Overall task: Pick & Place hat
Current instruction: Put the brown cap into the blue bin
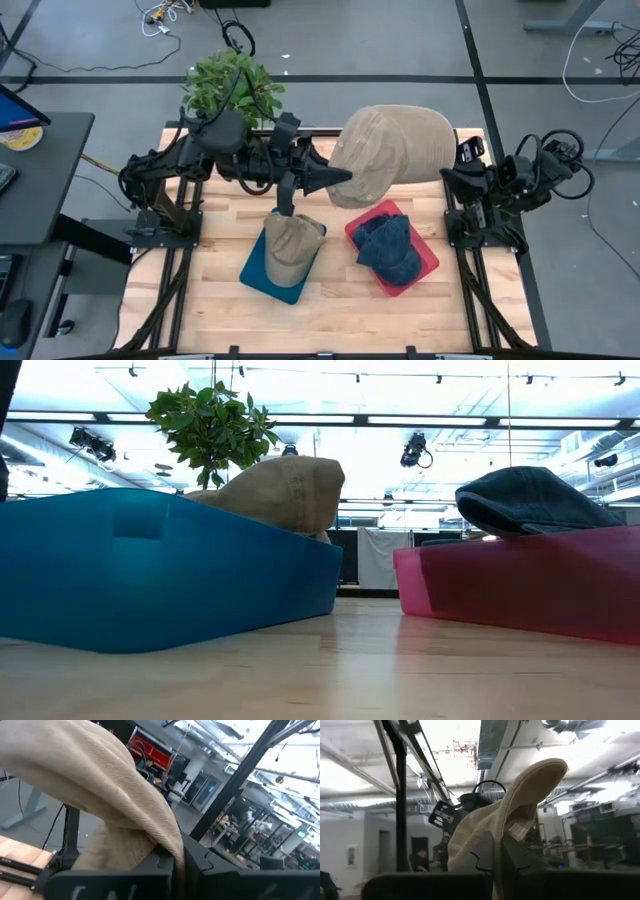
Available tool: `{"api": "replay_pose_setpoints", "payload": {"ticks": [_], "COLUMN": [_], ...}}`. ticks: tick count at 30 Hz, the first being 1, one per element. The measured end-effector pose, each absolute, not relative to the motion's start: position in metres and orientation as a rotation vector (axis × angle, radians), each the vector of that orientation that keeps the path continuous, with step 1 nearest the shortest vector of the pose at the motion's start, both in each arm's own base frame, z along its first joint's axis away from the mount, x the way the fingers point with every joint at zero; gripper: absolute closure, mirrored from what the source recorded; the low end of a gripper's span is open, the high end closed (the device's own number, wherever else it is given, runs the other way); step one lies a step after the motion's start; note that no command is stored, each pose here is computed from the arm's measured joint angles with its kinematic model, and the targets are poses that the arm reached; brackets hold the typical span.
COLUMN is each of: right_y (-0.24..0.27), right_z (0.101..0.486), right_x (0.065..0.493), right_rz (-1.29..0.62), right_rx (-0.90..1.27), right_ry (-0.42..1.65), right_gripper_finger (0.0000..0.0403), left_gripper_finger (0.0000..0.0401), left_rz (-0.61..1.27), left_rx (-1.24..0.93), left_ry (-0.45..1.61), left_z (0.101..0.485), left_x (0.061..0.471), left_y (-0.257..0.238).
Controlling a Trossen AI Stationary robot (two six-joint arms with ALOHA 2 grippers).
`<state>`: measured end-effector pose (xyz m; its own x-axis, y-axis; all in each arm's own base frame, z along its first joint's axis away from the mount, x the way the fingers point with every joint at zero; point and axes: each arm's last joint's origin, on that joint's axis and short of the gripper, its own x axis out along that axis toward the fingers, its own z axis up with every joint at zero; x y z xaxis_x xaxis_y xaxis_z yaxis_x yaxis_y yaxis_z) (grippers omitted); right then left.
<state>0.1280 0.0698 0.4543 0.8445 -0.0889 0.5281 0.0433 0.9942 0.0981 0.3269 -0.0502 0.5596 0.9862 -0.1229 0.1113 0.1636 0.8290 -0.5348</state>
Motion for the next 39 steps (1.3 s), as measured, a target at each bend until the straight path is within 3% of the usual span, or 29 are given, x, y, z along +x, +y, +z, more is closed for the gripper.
{"api": "replay_pose_setpoints", "payload": {"ticks": [4, 14, 19, 25, 39], "right_y": [0.072, 0.074, 0.075, 0.076, 0.077], "right_z": [0.454, 0.444, 0.437, 0.43, 0.406], "right_x": [0.128, 0.129, 0.129, 0.132, 0.138], "right_rz": [0.037, 0.147, 0.166, 0.169, 0.053], "right_rx": [0.158, 0.266, 0.294, 0.28, 0.302], "right_ry": [-0.577, -0.451, -0.371, -0.291, -0.069], "right_gripper_finger": [0.0369, 0.0161, 0.0095, 0.0075, 0.0091], "left_gripper_finger": [0.0395, 0.0397, 0.0397, 0.0398, 0.0398], "left_rz": [-0.182, -0.229, -0.289, -0.401, -0.56], "left_rx": [-0.587, -0.549, -0.49, -0.391, -0.207], "left_ry": [-0.021, 0.144, 0.285, 0.431, 0.741], "left_z": [0.556, 0.543, 0.531, 0.518, 0.489], "left_x": [0.328, 0.326, 0.322, 0.317, 0.298], "left_y": [-0.049, -0.038, -0.037, -0.041, -0.044]}}
